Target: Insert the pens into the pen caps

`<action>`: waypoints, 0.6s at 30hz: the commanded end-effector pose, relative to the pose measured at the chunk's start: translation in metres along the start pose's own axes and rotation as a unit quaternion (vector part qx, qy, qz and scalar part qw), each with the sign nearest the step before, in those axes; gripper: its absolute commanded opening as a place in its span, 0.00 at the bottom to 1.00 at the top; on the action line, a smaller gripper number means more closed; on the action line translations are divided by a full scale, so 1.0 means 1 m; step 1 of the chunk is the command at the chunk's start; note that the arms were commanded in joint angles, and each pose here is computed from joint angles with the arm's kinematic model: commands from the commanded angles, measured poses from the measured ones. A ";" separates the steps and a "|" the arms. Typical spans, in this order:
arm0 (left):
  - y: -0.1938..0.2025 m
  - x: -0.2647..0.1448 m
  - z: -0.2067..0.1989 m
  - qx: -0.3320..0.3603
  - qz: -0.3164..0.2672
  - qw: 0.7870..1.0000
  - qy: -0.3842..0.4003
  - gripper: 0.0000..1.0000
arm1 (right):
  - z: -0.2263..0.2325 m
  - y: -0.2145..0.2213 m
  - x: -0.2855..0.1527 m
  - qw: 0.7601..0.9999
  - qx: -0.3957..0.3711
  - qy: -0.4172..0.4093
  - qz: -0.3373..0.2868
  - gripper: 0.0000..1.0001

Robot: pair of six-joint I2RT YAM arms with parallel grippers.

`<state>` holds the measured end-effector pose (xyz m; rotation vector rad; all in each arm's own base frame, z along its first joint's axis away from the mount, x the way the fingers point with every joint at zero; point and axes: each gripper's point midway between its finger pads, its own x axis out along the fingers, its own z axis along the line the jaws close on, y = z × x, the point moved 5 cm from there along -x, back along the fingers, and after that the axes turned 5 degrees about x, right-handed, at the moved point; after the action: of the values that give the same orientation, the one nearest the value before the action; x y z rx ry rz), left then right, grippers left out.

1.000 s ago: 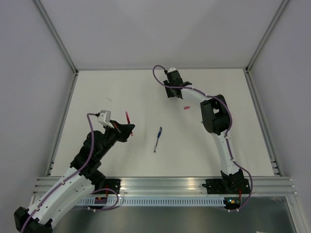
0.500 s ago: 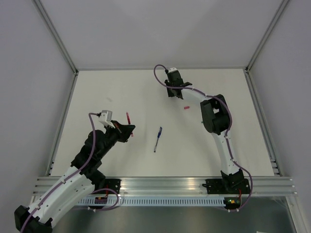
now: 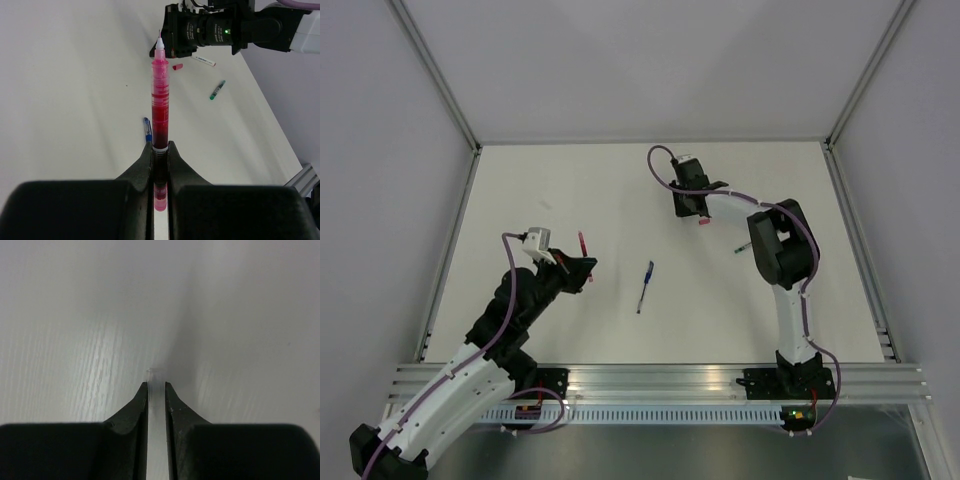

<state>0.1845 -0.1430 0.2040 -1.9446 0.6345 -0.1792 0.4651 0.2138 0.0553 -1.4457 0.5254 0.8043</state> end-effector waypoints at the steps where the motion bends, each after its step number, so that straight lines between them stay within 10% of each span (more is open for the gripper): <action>1: -0.014 -0.001 -0.004 0.005 -0.020 1.000 -0.003 0.02 | -0.007 0.024 -0.027 0.999 0.013 0.007 0.037 0.00; 8: -0.004 0.006 -0.016 0.001 0.013 0.999 0.047 0.02 | 0.019 0.057 -0.076 0.996 0.042 -0.065 0.040 0.00; 18: 0.002 0.008 -0.059 0.022 0.055 0.973 0.223 0.02 | 0.060 0.007 -0.196 0.973 0.096 -0.170 -0.125 0.00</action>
<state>0.1800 -0.1783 0.1876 -1.8772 0.9344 -0.2658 0.3222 0.2318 0.1388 -1.2824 0.3595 0.8708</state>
